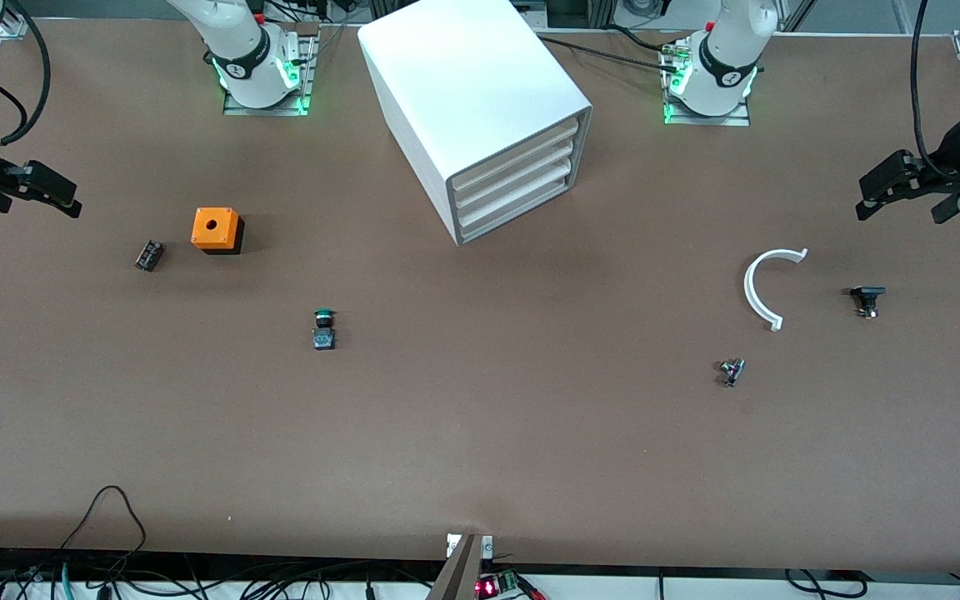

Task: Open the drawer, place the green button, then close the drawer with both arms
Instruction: 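Move the left gripper to the handle of the white cabinet drawer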

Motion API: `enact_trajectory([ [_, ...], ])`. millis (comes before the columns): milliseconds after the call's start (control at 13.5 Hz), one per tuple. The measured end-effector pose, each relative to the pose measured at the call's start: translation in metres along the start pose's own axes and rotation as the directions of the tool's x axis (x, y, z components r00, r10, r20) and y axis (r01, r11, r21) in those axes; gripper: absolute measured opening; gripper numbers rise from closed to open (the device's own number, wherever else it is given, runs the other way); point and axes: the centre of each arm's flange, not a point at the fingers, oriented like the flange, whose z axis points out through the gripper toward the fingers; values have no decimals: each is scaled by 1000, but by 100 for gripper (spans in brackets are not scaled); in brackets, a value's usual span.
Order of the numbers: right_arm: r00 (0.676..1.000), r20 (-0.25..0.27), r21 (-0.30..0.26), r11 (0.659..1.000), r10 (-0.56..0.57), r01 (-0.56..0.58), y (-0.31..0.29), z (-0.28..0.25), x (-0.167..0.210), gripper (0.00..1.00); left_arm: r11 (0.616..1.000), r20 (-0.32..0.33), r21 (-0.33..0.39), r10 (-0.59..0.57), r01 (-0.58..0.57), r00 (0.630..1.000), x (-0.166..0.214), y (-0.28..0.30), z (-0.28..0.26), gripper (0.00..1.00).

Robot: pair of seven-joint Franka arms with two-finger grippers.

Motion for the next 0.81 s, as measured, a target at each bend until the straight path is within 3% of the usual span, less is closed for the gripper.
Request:
enact_trajectory([
  [519, 1000, -1, 0, 1000, 0, 0, 0, 0, 0, 100, 999, 10, -1, 45, -45, 999, 1, 1, 3, 100],
  [815, 1000, -2, 0, 1000, -4, 4, -2, -1, 0, 100, 995, 116, -40, 92, -88, 989, 10, 25, 58, 100],
])
